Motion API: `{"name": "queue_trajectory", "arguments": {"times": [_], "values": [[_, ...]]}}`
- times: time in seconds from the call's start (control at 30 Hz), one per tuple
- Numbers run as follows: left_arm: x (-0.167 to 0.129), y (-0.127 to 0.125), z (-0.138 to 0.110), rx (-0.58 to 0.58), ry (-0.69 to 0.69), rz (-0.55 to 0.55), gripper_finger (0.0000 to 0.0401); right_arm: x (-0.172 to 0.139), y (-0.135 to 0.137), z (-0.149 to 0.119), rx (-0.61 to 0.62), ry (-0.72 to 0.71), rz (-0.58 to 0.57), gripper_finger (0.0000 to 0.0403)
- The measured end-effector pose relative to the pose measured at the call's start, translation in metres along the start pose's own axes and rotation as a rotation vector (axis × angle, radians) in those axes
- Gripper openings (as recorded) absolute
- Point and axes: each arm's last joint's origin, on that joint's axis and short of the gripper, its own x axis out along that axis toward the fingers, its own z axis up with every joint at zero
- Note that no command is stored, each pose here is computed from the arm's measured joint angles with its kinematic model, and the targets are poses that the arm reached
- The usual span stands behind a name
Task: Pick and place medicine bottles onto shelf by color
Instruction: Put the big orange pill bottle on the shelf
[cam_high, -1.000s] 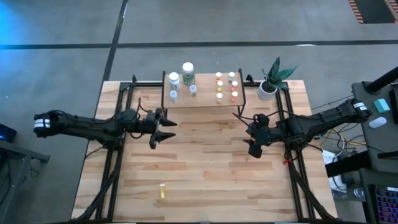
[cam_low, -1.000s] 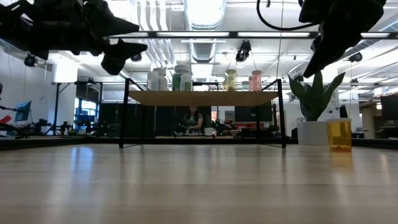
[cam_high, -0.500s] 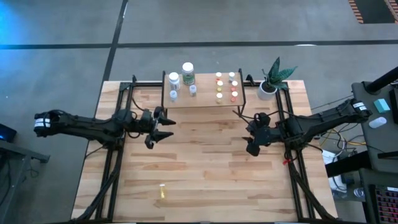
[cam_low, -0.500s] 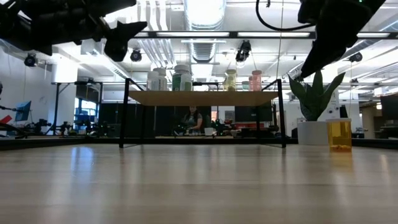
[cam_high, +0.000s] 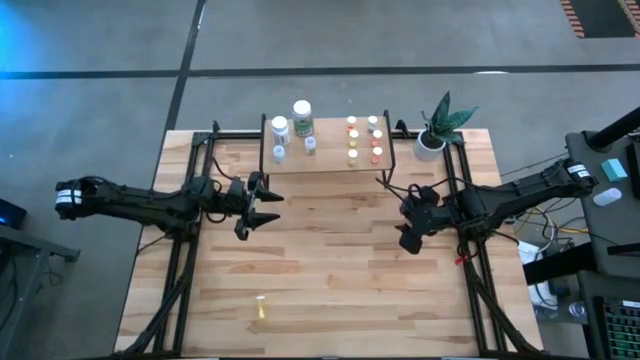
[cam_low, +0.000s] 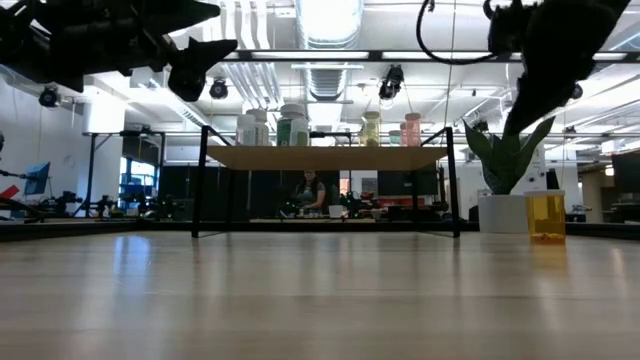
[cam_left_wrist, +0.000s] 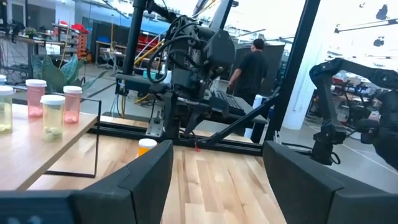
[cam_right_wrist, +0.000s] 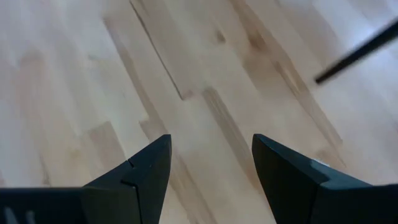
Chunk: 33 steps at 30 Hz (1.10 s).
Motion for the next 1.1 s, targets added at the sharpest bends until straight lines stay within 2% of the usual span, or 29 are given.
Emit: {"name": "queue_trajectory", "arguments": {"times": [0.13, 0.43, 0.6, 0.77, 1.1], "values": [[0.0, 0.0, 0.0, 0.004, 0.0, 0.0, 0.0233, 0.0, -0.004, -0.006, 0.013, 0.06, -0.034, 0.0215], [0.0, 0.0, 0.0, 0.03, 0.001, 0.0, 0.0233, 0.003, -0.002, -0.009, 0.043, 0.145, 0.015, 0.0215], [0.0, 0.0, 0.0, 0.03, 0.001, -0.001, 0.0233, 0.003, -0.002, -0.009, 0.098, 0.154, 0.015, 0.0215], [0.0, 0.0, 0.0, 0.044, 0.001, -0.003, 0.0233, 0.003, -0.001, -0.011, 0.102, 0.198, 0.041, 0.0215], [0.0, 0.0, 0.0, 0.058, -0.006, -0.006, 0.0233, 0.012, 0.0, -0.015, 0.09, 0.282, 0.003, 0.0215]]}}
